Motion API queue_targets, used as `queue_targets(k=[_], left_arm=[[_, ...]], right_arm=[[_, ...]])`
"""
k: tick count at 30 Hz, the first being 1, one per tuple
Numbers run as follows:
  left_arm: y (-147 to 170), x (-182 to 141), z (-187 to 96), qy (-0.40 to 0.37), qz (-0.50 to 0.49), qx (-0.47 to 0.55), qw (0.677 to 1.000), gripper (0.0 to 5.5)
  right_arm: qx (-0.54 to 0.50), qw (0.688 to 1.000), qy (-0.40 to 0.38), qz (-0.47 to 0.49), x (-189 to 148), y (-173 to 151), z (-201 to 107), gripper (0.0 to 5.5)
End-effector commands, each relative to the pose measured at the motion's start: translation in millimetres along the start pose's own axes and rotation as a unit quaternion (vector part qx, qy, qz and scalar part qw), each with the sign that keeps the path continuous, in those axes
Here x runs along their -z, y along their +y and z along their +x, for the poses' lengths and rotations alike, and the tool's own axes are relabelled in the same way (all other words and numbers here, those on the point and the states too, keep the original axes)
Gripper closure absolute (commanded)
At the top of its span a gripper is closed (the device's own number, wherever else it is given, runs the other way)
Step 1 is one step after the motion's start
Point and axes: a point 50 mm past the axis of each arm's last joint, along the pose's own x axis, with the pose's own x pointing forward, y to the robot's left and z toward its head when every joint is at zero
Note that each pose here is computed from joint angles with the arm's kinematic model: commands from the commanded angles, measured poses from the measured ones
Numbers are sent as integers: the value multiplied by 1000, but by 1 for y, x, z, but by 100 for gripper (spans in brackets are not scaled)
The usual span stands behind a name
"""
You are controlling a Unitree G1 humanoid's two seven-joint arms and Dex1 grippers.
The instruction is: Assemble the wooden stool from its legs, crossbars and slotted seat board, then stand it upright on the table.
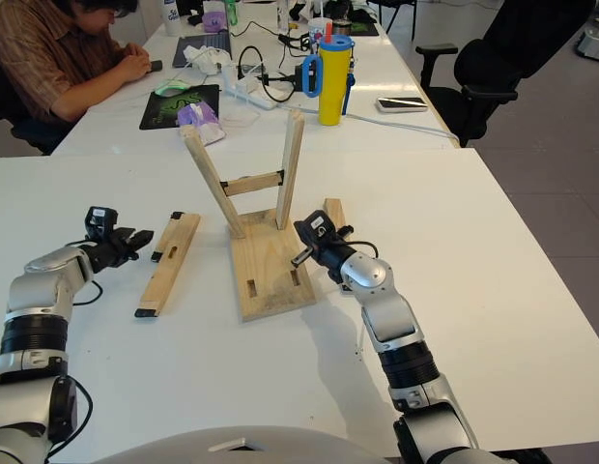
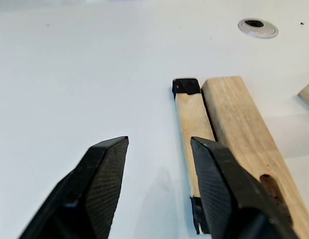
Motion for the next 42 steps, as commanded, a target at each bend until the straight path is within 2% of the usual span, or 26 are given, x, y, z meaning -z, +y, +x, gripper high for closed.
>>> queue_targets(k=[1,9,17,24,26,28,31,34,37,40,42], left_arm=[[-7,7,4,19,-6,26,999,317],[-18,13,5,26,-20,59,998,317],[-20,35,12,64,-14,40,997,317],[-10,44,15,70,-2,3,998,417],[-9,42,16,62,-11,5,998,418],[-11,35,18,37,-54,16,998,418],[-6,20,18,0,-21,-12,1000,418],[-2,-38,13,-139,24,-62,988,418],[-12,-80,5,-230,74,-71,968,418],[-40,-122,-7,-339,104,-40,934,418],[-58,-139,-15,-388,124,-21,913,418]], right_arm=[[-8,1000,-3,-6,-3,1,3,550],[-19,1000,8,-5,2,9,4,550],[-23,999,-4,-26,-9,7,6,550],[46,998,-24,32,-10,-14,-1,550],[79,994,-32,70,-12,-24,-1,550],[96,989,-33,108,-12,-31,-3,550],[120,977,-18,177,-4,-42,-1,550],[112,962,-75,238,-21,-65,-1,509],[99,953,-116,260,-41,-78,1,469],[85,952,-142,259,-58,-89,5,429],[76,951,-150,261,-67,-93,10,402]])
